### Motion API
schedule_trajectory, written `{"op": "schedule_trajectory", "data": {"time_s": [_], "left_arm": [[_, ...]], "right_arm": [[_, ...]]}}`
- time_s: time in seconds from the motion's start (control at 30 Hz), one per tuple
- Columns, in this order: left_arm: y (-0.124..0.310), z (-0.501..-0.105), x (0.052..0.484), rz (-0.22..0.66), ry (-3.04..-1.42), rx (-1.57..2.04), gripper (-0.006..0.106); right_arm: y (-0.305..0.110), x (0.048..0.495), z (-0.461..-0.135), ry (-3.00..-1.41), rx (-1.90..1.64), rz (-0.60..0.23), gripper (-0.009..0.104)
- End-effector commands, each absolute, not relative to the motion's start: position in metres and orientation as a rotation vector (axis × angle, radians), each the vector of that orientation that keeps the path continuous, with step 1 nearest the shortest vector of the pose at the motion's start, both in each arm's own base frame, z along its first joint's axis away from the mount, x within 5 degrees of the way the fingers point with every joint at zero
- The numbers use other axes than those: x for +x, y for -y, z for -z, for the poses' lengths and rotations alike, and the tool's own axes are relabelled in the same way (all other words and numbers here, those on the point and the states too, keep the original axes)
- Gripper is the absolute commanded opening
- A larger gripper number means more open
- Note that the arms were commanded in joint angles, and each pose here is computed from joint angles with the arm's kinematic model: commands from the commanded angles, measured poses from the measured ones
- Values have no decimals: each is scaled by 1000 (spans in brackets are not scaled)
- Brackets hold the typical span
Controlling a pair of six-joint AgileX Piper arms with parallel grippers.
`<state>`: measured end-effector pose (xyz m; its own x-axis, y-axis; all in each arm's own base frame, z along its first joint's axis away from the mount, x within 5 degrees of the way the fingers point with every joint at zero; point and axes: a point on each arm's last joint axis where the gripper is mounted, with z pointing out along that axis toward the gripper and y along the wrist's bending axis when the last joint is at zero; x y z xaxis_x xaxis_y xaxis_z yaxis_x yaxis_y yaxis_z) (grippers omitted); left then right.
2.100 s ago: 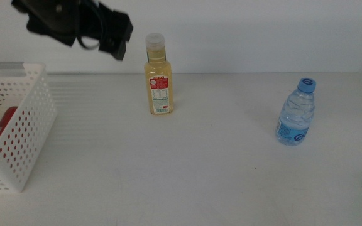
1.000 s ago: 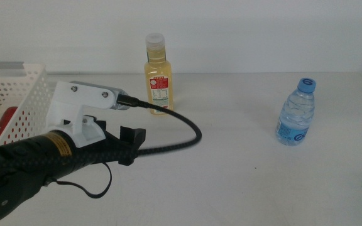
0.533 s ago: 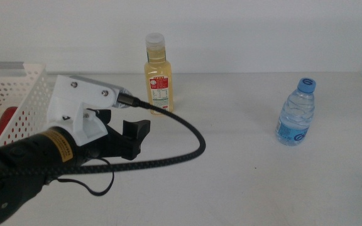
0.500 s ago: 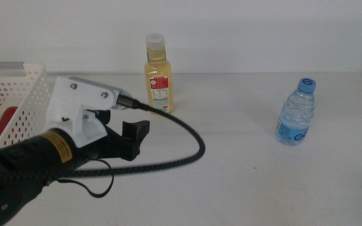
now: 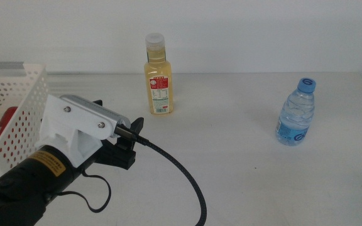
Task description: Use arms to grab the bottles and put them into the dustbin to the left of the table.
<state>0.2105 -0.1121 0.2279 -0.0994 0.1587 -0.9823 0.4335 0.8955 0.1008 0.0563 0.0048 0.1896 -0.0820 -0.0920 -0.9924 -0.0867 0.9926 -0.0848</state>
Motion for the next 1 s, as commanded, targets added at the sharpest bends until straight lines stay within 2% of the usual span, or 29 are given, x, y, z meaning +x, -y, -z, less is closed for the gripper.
{"op": "schedule_trajectory", "data": {"time_s": [0.0,0.23,0.47,0.97], "left_arm": [[113,-246,212,261,-1559,406,90],[115,-243,217,387,-1584,275,90],[129,-229,240,376,-1633,295,90],[174,-214,331,360,-1647,194,90]], "right_arm": [[-4,54,-202,-1537,-126,21,64],[-4,54,-202,-1537,-126,21,64],[-4,54,-202,-1537,-126,21,64],[-4,54,-202,-1537,-126,21,64]]}}
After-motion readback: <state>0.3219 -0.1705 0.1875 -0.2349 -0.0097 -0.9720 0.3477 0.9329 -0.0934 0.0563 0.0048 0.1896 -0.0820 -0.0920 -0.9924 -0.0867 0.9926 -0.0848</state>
